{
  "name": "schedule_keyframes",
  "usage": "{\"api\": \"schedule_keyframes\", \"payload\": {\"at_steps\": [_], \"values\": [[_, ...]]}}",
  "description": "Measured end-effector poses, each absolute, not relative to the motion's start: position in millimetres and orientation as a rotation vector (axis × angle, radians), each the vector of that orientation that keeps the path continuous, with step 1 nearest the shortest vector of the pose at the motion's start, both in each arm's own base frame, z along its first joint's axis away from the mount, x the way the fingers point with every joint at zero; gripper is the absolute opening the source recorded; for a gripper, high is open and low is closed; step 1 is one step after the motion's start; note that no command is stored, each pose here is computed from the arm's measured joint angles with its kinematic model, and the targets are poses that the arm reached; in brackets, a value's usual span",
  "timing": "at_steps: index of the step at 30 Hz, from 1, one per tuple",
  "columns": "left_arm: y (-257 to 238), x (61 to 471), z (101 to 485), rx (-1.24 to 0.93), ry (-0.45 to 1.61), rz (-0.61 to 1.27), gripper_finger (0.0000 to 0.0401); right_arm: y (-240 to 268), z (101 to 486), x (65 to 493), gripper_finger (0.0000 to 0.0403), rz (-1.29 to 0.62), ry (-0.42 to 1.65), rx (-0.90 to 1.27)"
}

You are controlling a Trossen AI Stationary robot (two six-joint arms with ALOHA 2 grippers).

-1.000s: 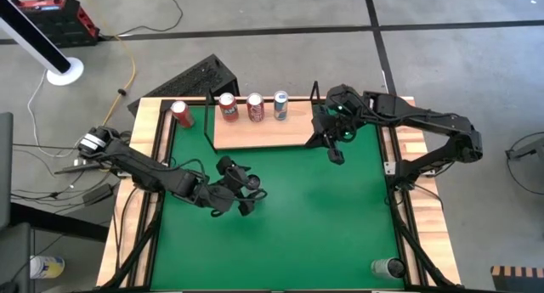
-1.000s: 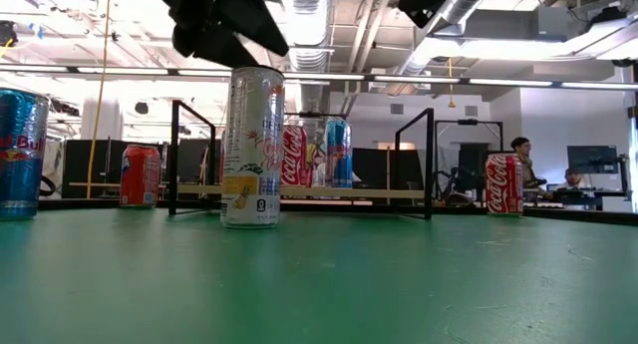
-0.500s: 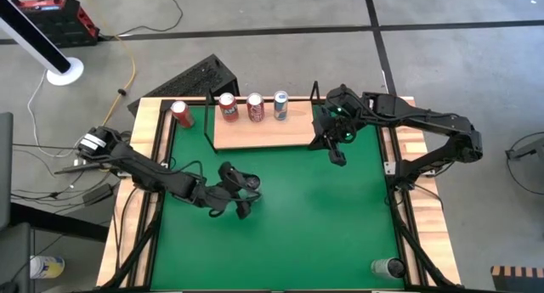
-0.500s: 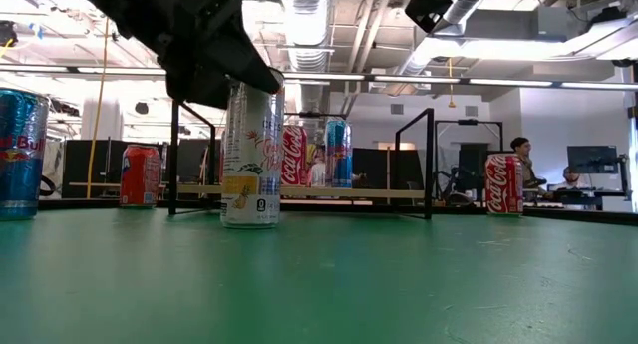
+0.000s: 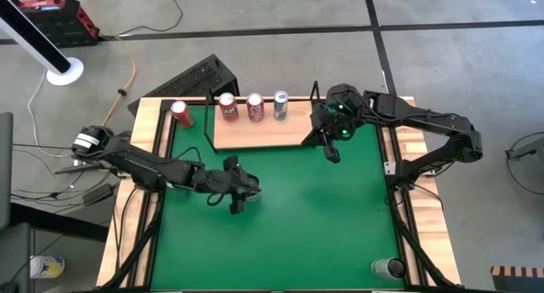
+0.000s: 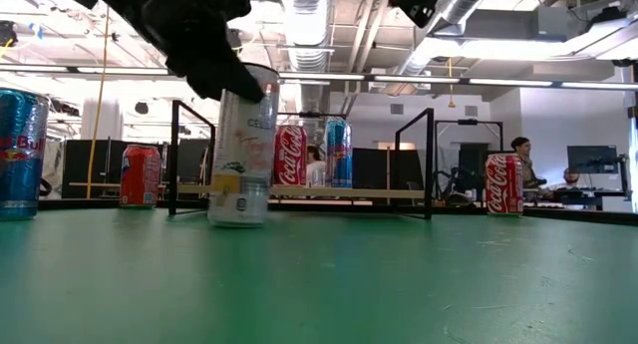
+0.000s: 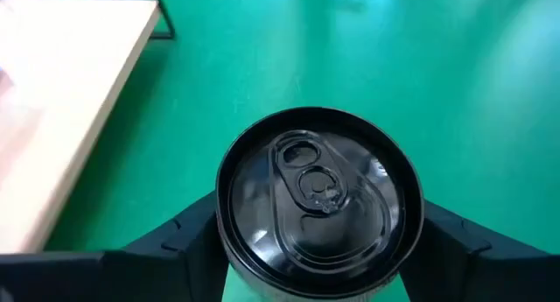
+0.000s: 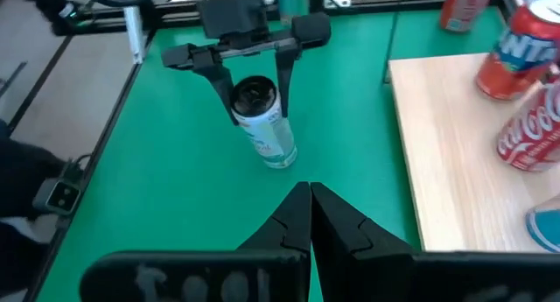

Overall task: Place canned beverage on shelf
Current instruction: Put the left white and yellow soda can on the shelf

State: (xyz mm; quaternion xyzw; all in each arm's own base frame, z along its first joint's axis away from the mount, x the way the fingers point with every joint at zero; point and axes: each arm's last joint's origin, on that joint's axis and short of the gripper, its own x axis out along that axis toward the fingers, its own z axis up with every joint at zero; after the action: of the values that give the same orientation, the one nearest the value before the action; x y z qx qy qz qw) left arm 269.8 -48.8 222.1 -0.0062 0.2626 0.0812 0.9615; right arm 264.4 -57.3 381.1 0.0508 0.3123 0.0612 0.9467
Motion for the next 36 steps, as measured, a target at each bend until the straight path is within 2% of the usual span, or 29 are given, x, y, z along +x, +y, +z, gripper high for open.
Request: {"api": "schedule_keyframes", "payload": {"at_steps": [7, 14, 20, 27, 36], "values": [[-16.6, 255.0, 247.3, 0.234, 0.502, 0.031, 0.0234, -51.2, 384.0, 269.2, 0.0028, 0.005, 0.610, 0.170], [28.7, 246.9, 254.2, 0.248, 0.457, -0.166, 0.0234, -31.5, 385.2, 273.8, 0.0028, -0.108, 0.596, 0.246], [60.3, 247.9, 247.2, 0.209, 0.391, -0.347, 0.0234, -7.5, 385.3, 275.6, 0.0028, -0.207, 0.578, 0.327], [65.2, 259.3, 220.3, 0.219, 0.416, -0.528, 0.0234, 16.8, 387.7, 278.2, 0.0028, -0.292, 0.506, 0.397], [59.5, 267.3, 206.8, 0.223, 0.429, -0.603, 0.0234, 24.2, 371.3, 300.7, 0.0028, -0.332, 0.515, 0.418]]}}
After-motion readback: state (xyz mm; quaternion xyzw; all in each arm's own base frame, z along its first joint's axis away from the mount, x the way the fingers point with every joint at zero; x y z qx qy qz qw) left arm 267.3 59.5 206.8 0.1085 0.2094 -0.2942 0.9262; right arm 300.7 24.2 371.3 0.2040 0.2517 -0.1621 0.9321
